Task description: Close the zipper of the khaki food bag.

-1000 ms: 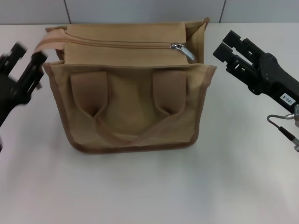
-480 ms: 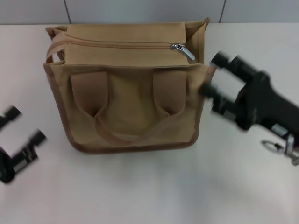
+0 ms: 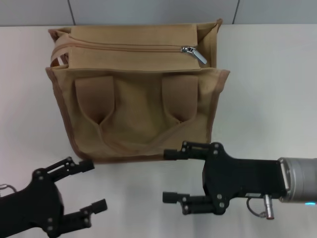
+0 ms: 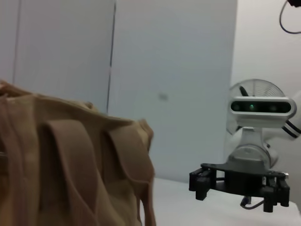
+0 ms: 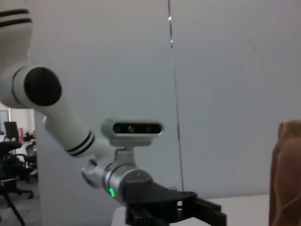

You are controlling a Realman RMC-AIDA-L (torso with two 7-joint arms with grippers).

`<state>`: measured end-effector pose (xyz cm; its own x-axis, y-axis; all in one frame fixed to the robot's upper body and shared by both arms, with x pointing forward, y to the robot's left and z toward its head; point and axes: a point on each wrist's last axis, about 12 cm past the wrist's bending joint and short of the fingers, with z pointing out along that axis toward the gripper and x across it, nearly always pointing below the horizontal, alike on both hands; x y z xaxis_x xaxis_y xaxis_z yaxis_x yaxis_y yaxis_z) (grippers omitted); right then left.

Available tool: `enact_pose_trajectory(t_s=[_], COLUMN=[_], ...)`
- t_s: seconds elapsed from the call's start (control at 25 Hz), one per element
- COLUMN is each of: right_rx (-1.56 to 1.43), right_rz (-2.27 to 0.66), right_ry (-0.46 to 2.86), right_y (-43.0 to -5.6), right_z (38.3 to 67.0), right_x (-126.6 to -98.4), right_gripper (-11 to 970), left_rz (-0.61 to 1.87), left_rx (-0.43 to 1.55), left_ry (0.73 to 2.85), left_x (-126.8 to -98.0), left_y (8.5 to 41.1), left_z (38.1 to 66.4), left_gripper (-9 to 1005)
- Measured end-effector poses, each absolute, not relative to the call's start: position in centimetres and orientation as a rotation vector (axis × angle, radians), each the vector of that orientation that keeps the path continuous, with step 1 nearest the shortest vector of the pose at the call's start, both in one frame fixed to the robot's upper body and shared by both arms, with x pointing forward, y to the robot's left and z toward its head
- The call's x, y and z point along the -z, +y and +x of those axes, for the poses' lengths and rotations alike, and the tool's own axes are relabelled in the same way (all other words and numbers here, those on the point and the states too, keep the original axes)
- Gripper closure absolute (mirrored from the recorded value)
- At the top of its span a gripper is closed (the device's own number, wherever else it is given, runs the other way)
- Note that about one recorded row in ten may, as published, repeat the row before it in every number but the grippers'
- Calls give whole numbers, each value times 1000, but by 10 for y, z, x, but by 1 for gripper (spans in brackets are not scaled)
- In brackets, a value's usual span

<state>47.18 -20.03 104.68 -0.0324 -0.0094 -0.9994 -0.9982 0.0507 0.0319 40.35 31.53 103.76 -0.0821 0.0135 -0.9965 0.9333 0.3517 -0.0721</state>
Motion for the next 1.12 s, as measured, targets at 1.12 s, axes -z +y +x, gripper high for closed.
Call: enact_pose_trajectory(t_s=[1.12], right_rx=[-1169], right_rz=[-1143], right_ry=[1283], right_y=[-200], right_z=[473], right_x=[-1045], right_gripper=[233], left_rz=[938], left_rx=[980], left_ry=[1441], left_x=[-1035], left_y=[307], left_z=[410], left_gripper=[195])
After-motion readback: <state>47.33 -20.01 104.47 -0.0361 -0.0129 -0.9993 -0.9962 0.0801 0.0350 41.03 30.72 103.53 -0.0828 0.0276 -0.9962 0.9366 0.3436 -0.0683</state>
